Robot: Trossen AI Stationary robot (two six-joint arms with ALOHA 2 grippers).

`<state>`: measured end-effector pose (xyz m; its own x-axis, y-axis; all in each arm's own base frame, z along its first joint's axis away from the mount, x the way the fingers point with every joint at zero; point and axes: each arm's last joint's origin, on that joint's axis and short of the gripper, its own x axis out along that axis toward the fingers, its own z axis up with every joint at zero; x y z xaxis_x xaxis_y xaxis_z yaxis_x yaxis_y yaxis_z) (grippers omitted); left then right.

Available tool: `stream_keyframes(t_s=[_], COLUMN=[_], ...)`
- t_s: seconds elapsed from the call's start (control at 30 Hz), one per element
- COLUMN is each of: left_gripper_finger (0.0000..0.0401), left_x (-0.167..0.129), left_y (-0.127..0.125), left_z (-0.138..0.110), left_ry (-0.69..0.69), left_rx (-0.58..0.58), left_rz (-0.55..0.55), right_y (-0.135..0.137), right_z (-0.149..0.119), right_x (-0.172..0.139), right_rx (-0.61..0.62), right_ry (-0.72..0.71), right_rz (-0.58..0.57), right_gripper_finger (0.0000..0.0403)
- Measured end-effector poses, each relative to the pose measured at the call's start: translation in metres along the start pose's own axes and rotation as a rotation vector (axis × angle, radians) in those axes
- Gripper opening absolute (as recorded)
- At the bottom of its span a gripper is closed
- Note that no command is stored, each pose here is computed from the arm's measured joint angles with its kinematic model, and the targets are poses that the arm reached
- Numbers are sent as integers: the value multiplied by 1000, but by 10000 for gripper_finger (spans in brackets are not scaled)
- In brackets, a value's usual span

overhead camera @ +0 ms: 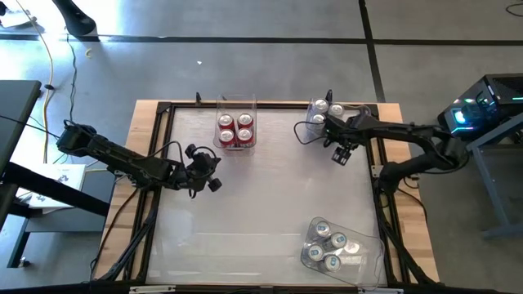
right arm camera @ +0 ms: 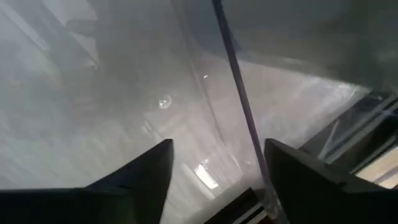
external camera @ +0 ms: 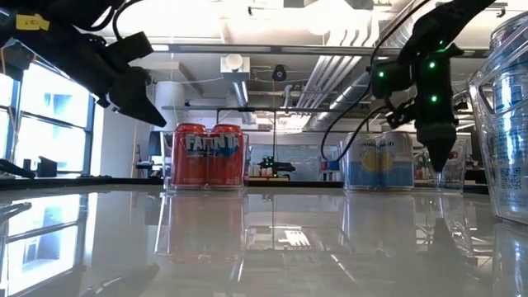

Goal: Sort soda cans
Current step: Move the top right transparent bin to the top middle of the table

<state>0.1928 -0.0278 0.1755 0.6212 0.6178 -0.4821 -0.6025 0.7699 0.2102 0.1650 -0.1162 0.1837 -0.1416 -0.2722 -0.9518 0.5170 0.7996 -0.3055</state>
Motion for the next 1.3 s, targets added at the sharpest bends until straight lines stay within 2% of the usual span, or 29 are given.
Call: stream_keyframes(t_s=[0.17, 0.33, 0.43, 0.67, 0.8, 1.07, 1.3], left_gripper_finger=[0, 0, 0, 0, 0, 0, 0], left_x=[0, 0, 0, 0, 0, 0, 0], left_y=[0, 0, -1, 0, 0, 0, 0], left_z=[1, 1, 1, 1, 1, 1, 1], left_ry=[-7, -8, -8, -8, -8, -8, -7], left_rx=[-9, -9, -9, -9, -9, -9, -8], left_rz=[-3, -4, -4, -4, -4, -4, -4], right_y=[4, 7, 9, 18, 25, 45, 57], right_z=[5, 11, 15, 38, 57, 89, 101], right_x=[5, 5, 1, -24, -39, -33, -33], right_rx=[-9, 46, 78, 190, 247, 211, 168], right_ry=[-3, -53, -77, -232, -341, -248, -170], right_rz=[69, 171, 228, 357, 413, 403, 336], right_gripper_finger=[160, 58, 12, 16, 5, 8, 8])
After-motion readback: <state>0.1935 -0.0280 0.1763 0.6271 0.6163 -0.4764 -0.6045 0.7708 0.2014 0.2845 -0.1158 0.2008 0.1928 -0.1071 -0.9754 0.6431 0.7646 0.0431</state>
